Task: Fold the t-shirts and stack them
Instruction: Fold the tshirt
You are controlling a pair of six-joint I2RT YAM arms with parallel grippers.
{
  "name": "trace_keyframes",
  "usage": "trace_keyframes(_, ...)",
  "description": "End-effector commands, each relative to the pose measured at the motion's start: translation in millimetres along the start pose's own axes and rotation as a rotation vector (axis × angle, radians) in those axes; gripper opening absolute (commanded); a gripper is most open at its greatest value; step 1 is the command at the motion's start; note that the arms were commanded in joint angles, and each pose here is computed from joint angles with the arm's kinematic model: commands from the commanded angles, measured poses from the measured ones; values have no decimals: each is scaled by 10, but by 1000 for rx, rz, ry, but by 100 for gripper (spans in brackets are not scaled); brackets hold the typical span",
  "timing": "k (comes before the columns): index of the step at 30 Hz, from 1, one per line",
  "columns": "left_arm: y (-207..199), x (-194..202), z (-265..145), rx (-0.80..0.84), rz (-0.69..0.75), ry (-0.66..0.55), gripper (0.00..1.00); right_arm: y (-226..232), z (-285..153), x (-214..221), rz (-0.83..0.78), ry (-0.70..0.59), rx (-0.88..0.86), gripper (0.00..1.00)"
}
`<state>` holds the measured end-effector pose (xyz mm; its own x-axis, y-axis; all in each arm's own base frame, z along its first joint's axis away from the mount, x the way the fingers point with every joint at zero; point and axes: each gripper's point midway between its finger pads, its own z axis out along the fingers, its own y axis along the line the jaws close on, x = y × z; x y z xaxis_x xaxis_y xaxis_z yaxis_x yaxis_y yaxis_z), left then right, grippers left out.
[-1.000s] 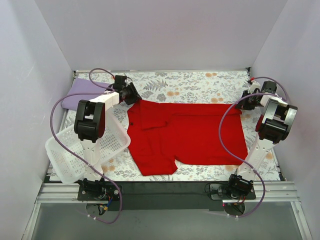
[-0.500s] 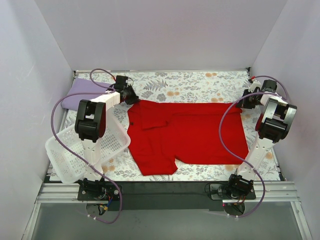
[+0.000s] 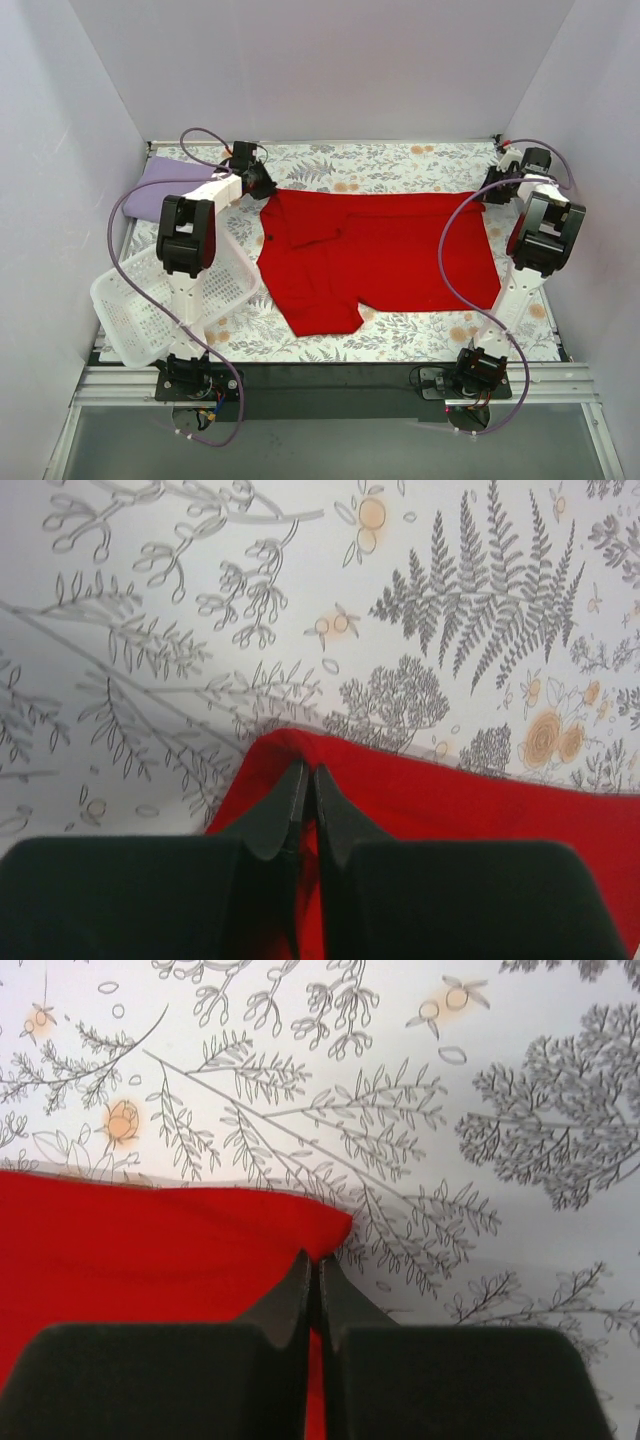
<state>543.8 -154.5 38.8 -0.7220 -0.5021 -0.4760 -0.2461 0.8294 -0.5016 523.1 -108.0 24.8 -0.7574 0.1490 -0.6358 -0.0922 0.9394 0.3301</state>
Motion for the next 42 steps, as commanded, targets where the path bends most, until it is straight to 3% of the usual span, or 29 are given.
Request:
trace_keyframes(1,-8,-255,30,-28,-11,-49,0,-122,73,-331,-50,-69,66,1)
trace_keyframes(8,-165,-467,147,-12,-12,-67,0,-176,105,-692,-83,-128,139,1)
trace_keyframes(9,-212,-494,134,3,-7,-68,1,-144,54,-752,-94,-141,139,6)
trace_keyframes(10,-310,-575,83,30,1,-81,15,-120,18,-779,-104,-148,136,30)
trace_keyframes(13,-552,-761,-169,94,27,-129,29,-66,-146,-773,-128,-155,161,61)
trace_keyframes(16,-811,-1017,-582,158,64,-223,36,0,-335,-730,-158,-172,185,72)
trace_keyframes(22,-1079,-1215,-1493,265,188,-394,42,214,-729,-558,-202,-200,204,76)
trace_keyframes(23,-1055,-1162,-1737,274,209,-422,44,270,-787,-530,-218,-203,197,76)
trace_keyframes(24,-1088,-1197,-1939,291,255,-473,53,375,-898,-431,-234,-202,183,77)
trace_keyframes(26,-1086,-1183,-2413,308,286,-551,71,563,-987,-328,-298,-202,122,81)
trace_keyframes(27,-870,-1025,-2363,262,278,-528,87,715,-1109,-321,-334,-225,84,82)
trace_keyframes(28,-782,-902,-2398,259,269,-507,92,935,-1080,-52,-398,-185,-46,82)
trace_keyframes(29,-799,-838,-2682,299,274,-529,93,1132,-1091,82,-441,-169,-128,83)
trace_keyframes(30,-645,-495,-2577,341,283,-420,93,1352,-1160,177,-520,-168,-219,83)
trace_keyframes(31,-627,-341,-2649,378,284,-387,93,1729,-1247,573,-501,-87,-428,82)
trace_keyframes(32,-576,-178,-2683,399,283,-345,91,2007,-1269,741,-725,-95,-560,82)
trace_keyframes(35,-474,462,-2856,507,273,-188,84,2771,-1597,1588,-1009,-36,-932,81)
trace_keyframes(38,-416,850,-3104,574,268,-101,79,3296,-1801,2202,-1276,-39,-1122,81)
trace_keyframes(41,-359,1056,-3357,598,297,-87,78,3706,-1893,2570,-1484,5,-1168,79)
trace_keyframes(42,-321,1078,-3399,585,295,-97,78,3833,-1868,2591,-1518,-34,-1130,79)
